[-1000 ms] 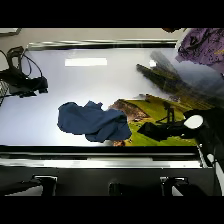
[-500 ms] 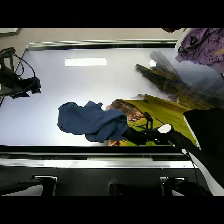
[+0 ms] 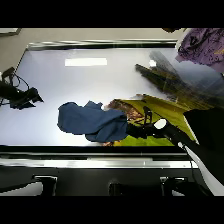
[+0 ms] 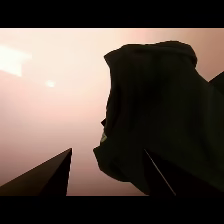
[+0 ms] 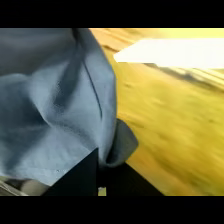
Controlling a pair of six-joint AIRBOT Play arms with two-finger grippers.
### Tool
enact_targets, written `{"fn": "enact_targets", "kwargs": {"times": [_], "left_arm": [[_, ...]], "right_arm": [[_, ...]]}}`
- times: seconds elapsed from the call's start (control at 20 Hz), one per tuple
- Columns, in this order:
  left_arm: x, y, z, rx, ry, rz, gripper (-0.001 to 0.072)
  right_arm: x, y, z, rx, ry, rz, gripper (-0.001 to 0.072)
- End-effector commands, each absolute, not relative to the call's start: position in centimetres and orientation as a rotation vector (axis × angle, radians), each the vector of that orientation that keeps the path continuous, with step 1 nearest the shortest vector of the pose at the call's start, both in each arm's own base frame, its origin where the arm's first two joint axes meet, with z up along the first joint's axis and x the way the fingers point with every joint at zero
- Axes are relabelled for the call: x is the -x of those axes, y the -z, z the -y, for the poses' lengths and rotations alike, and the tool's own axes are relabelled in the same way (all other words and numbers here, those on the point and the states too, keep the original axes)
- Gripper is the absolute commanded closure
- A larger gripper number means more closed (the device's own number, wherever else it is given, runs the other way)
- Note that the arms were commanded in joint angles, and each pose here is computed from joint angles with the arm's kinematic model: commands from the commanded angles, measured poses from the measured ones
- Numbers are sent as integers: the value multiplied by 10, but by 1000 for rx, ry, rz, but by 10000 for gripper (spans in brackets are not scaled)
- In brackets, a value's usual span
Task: Fold the clothes and pants, and hang the long-sleeved shirts on hangers.
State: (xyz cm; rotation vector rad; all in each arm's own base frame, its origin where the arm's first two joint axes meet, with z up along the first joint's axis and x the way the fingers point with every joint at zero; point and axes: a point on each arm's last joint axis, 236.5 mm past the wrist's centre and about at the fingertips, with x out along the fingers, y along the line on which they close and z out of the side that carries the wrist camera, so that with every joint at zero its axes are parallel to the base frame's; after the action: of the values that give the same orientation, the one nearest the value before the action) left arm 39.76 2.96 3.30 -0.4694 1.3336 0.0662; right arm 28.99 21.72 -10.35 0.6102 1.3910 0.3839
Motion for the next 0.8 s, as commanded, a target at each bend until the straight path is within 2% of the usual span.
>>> {"fn": "enact_targets", "kwargs": {"times": [0.0,0.3,0.75], "left_arm": [[-408,8,-14,596,12,-1264,194],[-424,65,18,703,119,-1248,196],[-457,92,3,696,38,-1147,207]], "right_arm": [[-278,93,-219,-579,-422,-1433,684],[-267,73,-212,-547,-415,-1439,684],[-257,66,-210,-554,-408,-1472,684]]}}
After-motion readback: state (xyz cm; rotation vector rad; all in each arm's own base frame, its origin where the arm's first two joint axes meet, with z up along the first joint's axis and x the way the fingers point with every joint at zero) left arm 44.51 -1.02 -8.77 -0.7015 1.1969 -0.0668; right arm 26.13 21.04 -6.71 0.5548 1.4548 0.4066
